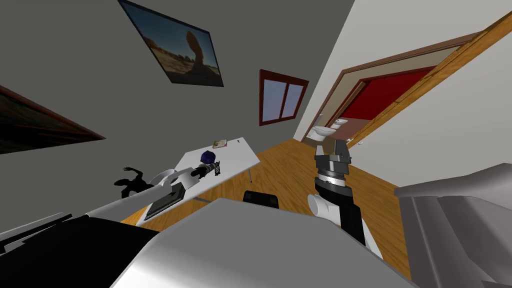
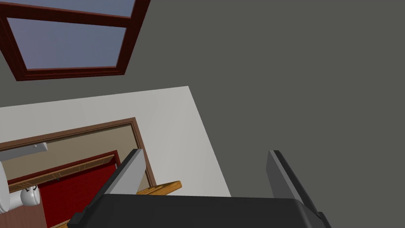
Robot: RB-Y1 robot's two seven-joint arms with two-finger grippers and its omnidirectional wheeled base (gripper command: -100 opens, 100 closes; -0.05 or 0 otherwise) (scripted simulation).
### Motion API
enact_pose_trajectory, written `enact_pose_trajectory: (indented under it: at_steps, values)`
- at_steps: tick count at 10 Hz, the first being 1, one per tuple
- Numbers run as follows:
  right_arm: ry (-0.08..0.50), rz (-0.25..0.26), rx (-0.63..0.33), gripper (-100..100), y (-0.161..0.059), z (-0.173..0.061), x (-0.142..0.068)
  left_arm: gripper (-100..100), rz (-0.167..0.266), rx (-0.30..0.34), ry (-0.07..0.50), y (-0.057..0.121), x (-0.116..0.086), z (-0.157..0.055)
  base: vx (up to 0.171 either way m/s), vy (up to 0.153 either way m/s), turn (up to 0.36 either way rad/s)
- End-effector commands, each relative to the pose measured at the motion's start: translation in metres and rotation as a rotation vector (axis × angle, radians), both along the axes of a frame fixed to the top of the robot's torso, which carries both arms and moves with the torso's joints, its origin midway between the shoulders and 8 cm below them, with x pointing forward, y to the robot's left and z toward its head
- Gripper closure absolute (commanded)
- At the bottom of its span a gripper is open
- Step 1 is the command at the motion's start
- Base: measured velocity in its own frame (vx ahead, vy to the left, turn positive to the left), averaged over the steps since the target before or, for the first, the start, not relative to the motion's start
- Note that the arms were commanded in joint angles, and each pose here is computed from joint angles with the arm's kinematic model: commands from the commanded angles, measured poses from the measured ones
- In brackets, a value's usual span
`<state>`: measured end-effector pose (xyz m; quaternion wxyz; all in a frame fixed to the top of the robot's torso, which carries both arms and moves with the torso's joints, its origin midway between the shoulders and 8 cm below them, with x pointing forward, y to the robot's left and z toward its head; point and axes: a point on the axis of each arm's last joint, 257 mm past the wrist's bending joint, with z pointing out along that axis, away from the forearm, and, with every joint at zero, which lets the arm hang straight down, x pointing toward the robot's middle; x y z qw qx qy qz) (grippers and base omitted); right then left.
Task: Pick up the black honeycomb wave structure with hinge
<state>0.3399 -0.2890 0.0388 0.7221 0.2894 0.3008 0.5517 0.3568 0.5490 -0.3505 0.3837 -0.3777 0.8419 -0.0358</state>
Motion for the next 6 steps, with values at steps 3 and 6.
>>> enact_pose_trajectory:
  at_steps: [3, 6]
  values:
    - [0.000, 0.000, 0.000, 0, 0.000, 0.000, 0.000, -100, 0.078, 0.063, 0.132, 0.041, -0.053, -0.030, 0.084, -0.041, -0.169]
    - [0.000, 0.000, 0.000, 0, 0.000, 0.000, 0.000, 0, 0.085, 0.068, 0.143, 0.046, -0.058, -0.029, 0.052, -0.020, -0.050]
